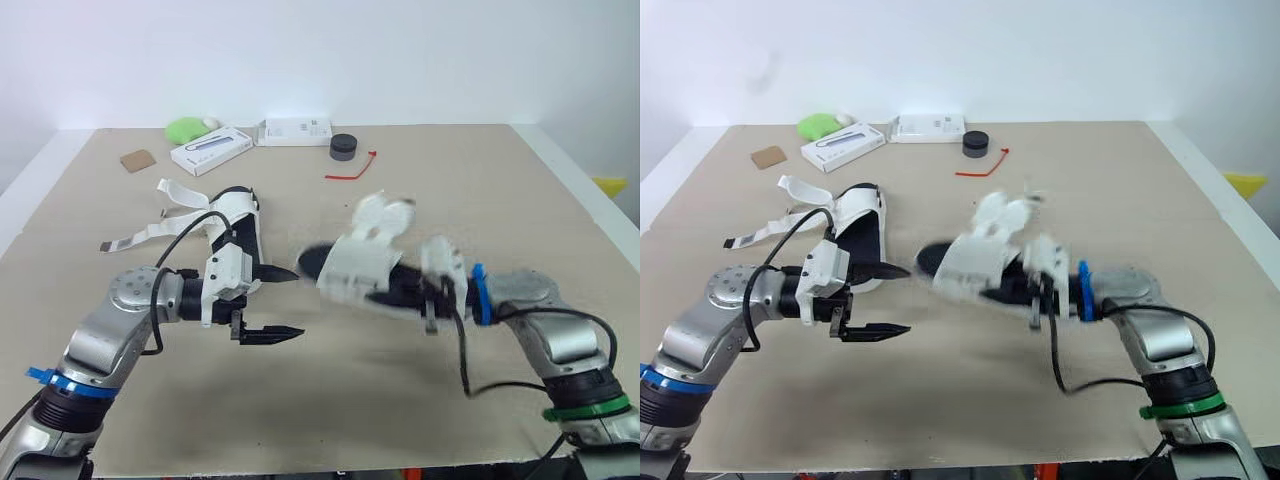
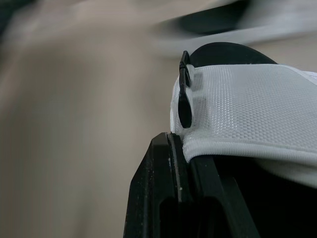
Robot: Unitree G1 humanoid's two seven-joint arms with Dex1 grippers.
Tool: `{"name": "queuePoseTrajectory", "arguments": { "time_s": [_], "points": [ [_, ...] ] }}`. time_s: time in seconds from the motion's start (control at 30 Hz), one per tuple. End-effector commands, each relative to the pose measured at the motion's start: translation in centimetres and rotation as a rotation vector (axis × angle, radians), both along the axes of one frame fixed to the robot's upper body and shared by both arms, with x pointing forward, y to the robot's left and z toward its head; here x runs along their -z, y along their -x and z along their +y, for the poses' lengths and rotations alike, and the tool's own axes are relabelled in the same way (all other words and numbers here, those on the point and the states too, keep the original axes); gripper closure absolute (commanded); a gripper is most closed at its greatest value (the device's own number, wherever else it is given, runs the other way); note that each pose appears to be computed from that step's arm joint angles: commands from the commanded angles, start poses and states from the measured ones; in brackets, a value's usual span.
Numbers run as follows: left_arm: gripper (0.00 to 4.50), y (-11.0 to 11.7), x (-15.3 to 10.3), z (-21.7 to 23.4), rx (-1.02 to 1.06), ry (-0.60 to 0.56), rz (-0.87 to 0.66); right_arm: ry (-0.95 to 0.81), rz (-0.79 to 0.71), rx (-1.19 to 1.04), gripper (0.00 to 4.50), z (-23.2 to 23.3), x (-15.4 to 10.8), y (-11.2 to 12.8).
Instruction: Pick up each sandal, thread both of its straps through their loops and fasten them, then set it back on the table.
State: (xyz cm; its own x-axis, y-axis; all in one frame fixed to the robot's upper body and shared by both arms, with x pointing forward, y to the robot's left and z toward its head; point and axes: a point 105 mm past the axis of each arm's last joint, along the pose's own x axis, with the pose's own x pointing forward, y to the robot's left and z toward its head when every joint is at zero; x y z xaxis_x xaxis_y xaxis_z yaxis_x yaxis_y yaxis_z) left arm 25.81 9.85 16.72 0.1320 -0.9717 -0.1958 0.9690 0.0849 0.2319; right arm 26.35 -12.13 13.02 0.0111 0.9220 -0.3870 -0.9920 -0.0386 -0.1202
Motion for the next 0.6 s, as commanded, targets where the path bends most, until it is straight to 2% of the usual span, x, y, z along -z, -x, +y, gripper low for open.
{"name": "queuePoseTrajectory", "arguments": {
  "time_s": [0.03, 0.33, 0.6],
  "points": [
    [0.0, 0.7, -0.9, 0.4, 0.003, 0.013, -0.027, 0.048, -0.115, -0.177, 4.48, -0.1, -1.7, 0.6],
    [0.0, 2.2, 0.0, 1.1, -0.05, 0.018, -0.01, 0.027, -0.119, -0.181, 4.48, 0.3, -2.1, 0.1],
    [0.0, 2.6, 0.8, 1.5, -0.074, 0.016, 0.014, -0.001, -0.033, -0.229, 4.48, 0.8, -2.0, 2.4]
  ]
}}
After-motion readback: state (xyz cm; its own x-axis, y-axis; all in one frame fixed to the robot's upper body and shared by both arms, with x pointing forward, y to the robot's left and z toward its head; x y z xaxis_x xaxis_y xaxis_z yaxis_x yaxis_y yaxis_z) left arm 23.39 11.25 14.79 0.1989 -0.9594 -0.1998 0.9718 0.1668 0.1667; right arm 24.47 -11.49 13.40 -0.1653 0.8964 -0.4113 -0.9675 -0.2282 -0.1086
